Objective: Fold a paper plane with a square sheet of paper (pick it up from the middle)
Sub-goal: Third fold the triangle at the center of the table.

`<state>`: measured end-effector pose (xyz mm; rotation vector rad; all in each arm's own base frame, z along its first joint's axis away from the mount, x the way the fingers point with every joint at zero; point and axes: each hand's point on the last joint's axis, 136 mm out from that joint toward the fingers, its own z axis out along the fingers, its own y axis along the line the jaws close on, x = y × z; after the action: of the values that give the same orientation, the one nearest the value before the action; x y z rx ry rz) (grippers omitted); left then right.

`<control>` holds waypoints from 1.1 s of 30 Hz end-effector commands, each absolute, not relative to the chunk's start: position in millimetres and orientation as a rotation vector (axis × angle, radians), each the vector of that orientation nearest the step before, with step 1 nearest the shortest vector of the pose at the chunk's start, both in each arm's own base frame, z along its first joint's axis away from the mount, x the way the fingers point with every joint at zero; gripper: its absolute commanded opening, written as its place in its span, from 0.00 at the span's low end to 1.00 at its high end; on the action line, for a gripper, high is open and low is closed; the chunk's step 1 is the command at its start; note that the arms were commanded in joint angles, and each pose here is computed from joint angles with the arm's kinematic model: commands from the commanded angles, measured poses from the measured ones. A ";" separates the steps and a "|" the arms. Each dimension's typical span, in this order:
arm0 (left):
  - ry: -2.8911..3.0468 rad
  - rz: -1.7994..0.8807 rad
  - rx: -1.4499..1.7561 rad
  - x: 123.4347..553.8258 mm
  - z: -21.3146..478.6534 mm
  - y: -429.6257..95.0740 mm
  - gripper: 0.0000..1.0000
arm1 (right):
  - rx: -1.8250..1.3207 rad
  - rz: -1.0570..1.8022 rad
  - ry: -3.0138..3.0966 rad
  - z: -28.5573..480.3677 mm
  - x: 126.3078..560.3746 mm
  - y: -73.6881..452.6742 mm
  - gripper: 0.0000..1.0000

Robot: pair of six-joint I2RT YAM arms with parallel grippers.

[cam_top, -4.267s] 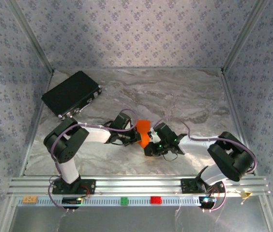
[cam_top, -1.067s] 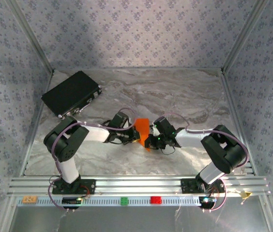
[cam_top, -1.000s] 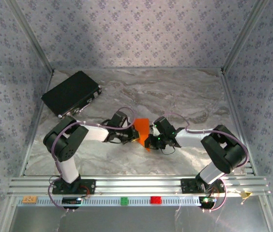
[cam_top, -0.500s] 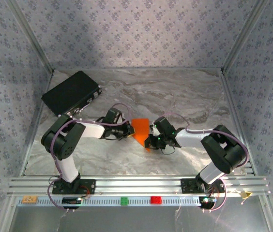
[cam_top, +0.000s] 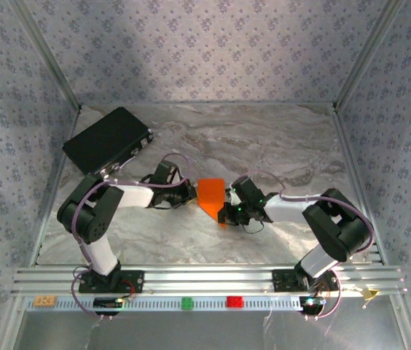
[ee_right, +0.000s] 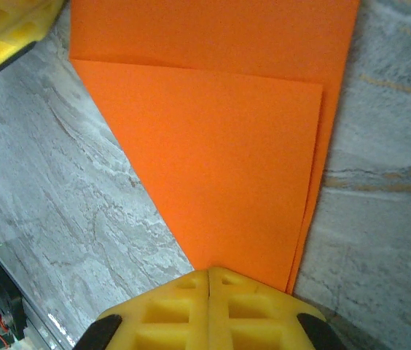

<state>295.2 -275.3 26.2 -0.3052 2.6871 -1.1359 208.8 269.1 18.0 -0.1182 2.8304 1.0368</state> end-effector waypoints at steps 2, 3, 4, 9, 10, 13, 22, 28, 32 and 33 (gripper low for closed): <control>2.625 -1.165 -0.252 296.5 51.6 -278.2 0.02 | -0.040 0.856 2.984 -14.9 189.0 238.1 0.00; 2.621 -1.168 -0.245 295.4 53.4 -279.4 0.02 | -0.038 0.856 2.984 -15.0 189.1 237.8 0.00; 2.619 -1.177 -0.231 293.1 55.7 -281.8 0.02 | -0.036 0.855 2.984 -15.1 189.1 237.5 0.00; 2.645 -1.196 -0.158 278.1 53.1 -297.1 0.02 | -0.037 0.860 2.980 -13.9 190.1 238.3 0.00; 2.654 -1.199 -0.153 276.1 50.0 -299.3 0.02 | -0.035 0.859 2.980 -13.8 190.6 238.2 0.00; 2.682 -1.210 -0.145 271.3 39.9 -305.8 0.02 | -0.034 0.864 2.980 -13.4 190.7 238.6 0.00; 2.799 -1.074 -0.202 263.4 3.1 -293.1 0.00 | -0.083 0.946 2.912 7.0 199.3 250.1 0.00; 2.835 -1.044 -0.205 256.0 -5.7 -287.4 0.00 | -0.224 1.077 2.803 43.8 214.0 276.3 0.00; 2.841 -1.044 -0.202 255.9 -6.1 -288.2 0.00 | -0.273 1.092 2.786 47.6 224.8 291.1 0.01; 2.844 -1.041 -0.199 255.7 -6.6 -288.2 0.00 | -0.275 1.092 2.787 45.6 228.0 294.8 0.01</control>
<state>268.4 -301.3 19.4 -0.1841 2.7417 -1.1564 225.1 285.1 46.0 -0.2109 2.7811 1.0824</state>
